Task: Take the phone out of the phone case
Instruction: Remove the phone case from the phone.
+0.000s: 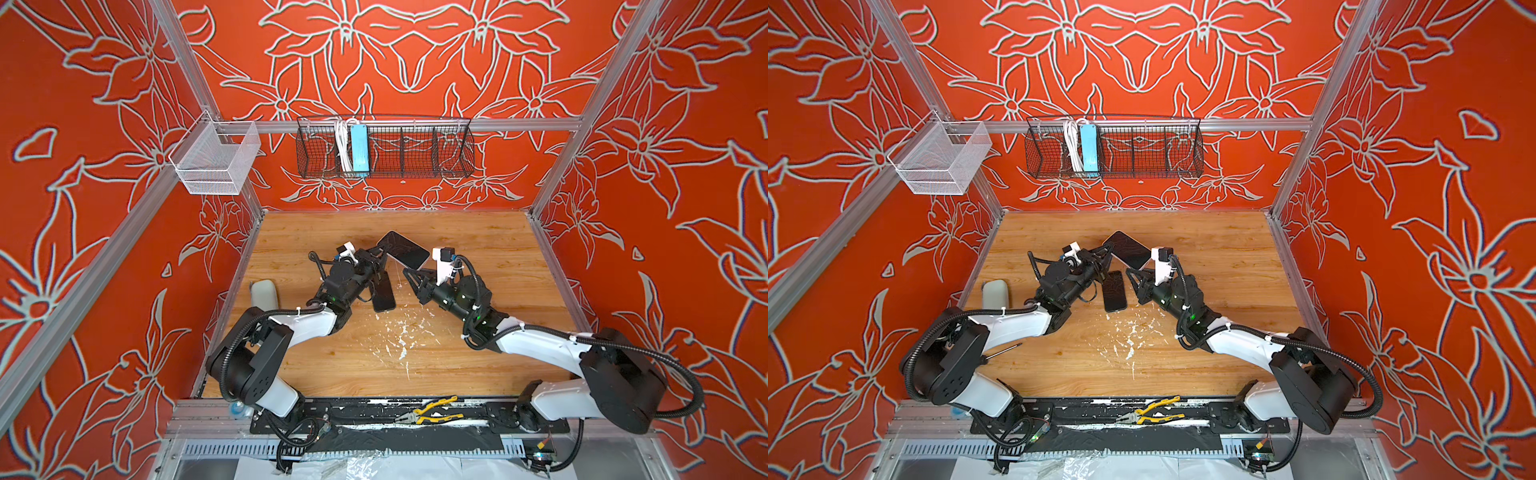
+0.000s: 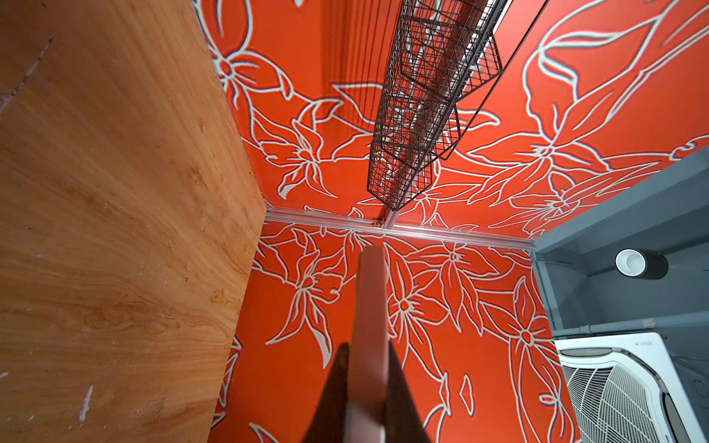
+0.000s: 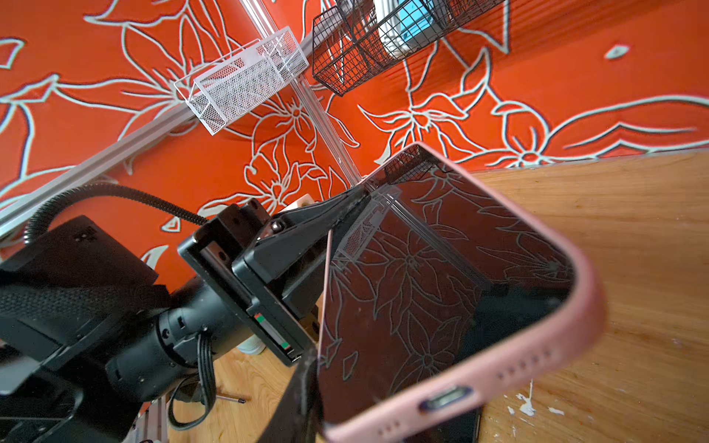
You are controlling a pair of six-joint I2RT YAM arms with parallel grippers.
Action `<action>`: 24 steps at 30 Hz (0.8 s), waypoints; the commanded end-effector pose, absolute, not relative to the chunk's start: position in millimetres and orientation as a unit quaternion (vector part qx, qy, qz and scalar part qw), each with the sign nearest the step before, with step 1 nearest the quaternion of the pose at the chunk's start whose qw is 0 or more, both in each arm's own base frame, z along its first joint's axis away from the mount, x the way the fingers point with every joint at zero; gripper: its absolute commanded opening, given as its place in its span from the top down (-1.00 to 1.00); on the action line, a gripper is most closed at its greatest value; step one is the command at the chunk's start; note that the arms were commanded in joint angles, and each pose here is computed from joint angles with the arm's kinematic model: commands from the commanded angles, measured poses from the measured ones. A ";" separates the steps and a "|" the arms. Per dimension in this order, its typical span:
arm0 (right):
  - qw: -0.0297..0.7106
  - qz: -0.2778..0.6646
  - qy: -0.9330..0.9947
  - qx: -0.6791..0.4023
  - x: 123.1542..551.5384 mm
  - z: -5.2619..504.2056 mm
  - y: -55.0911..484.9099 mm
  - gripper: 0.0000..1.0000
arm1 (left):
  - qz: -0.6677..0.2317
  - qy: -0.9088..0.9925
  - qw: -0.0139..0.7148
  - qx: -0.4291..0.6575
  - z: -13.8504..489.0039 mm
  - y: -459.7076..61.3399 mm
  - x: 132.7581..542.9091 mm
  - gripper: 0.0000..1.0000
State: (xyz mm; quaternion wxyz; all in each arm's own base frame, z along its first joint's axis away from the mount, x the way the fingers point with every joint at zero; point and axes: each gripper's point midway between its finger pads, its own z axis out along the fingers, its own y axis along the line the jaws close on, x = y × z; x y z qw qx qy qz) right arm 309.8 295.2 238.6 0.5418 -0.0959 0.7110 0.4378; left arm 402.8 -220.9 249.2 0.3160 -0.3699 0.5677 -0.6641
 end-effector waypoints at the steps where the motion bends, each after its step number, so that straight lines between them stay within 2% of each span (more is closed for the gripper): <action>1: 0.492 0.366 0.781 -0.117 303.4 174.2 284.3 0.52 | -0.756 0.460 0.341 -0.317 346.4 -213.6 393.0 1.00; 15: 0.493 0.354 0.786 -0.120 300.7 169.0 278.3 0.52 | -0.766 0.453 0.334 -0.311 352.6 -217.4 391.4 1.00; 24: 0.486 0.365 0.786 -0.111 285.3 189.4 259.8 0.52 | -0.757 0.467 0.337 -0.308 342.2 -220.2 393.0 1.00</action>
